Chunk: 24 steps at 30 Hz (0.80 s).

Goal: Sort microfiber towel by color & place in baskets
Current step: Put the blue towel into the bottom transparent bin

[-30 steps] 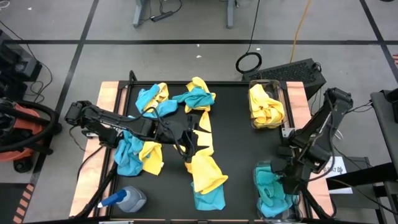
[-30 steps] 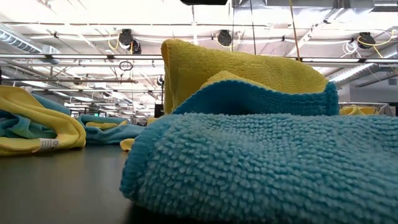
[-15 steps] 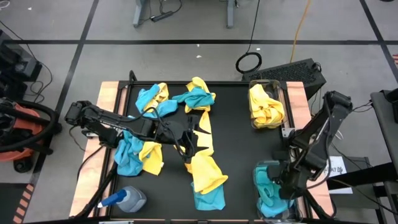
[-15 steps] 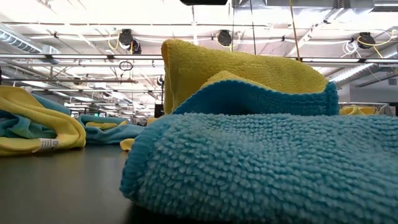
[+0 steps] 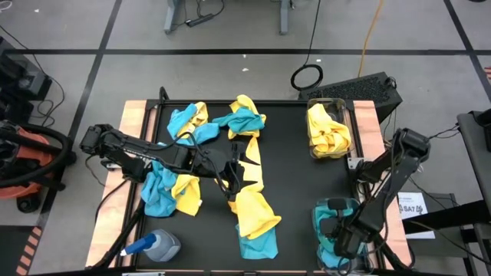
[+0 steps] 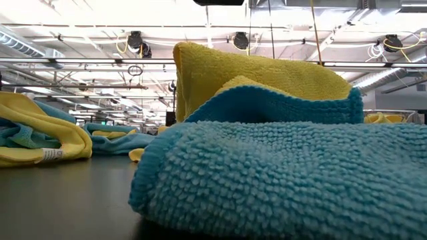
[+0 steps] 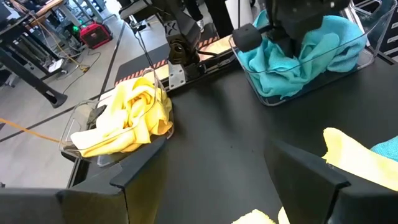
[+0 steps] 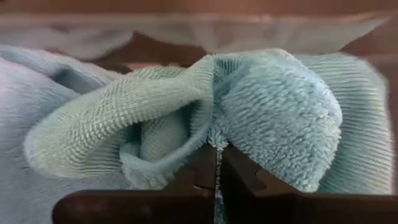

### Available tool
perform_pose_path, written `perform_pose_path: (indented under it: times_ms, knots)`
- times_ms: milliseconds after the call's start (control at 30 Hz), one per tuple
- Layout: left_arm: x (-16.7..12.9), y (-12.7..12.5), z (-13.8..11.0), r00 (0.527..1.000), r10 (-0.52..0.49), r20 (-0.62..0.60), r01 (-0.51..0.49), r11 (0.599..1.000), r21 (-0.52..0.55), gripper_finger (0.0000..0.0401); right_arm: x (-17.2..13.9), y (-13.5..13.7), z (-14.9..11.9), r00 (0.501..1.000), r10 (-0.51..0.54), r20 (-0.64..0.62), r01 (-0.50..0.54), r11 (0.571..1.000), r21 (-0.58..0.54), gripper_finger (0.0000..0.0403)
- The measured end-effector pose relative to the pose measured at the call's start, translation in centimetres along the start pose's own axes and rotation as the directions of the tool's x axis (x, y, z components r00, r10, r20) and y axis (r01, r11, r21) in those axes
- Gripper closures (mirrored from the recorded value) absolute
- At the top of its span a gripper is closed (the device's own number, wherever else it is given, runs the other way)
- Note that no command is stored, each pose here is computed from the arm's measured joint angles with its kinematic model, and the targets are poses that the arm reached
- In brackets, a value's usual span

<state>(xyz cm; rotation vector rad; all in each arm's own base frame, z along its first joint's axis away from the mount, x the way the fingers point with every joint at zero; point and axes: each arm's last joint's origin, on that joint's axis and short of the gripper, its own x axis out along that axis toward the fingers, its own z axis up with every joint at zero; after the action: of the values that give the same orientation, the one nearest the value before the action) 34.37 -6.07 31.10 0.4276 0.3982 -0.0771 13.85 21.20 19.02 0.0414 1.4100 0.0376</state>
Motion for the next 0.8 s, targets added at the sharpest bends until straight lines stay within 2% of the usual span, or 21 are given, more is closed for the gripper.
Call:
perform_pose_path:
  times_ms: [200, 467, 700, 800]
  knots:
    - [0.0, 0.2, -0.1, 1.000, 0.003, -0.008, -0.003, 1.000, -0.001, 0.0129, 1.1, 0.4, 0.1, 1.000, -0.015, -0.022, 0.015, 1.000, 0.005, 0.0397]
    - [0.1, 0.4, -0.2, 1.000, 0.011, -0.010, -0.011, 1.000, -0.007, 0.0129, 0.8, 0.6, 0.2, 1.000, 0.015, -0.025, -0.015, 1.000, 0.003, 0.0396]
    - [0.1, 0.5, -0.1, 1.000, 0.015, 0.000, -0.015, 1.000, -0.009, 0.0129, -1.9, 0.9, 0.8, 0.994, 0.099, 0.037, -0.099, 0.995, -0.009, 0.0372]
    - [0.1, 0.5, -0.1, 1.000, 0.016, 0.002, -0.016, 1.000, -0.009, 0.0129, -3.6, 0.6, 1.0, 0.986, 0.126, 0.105, -0.127, 0.992, -0.004, 0.0352]
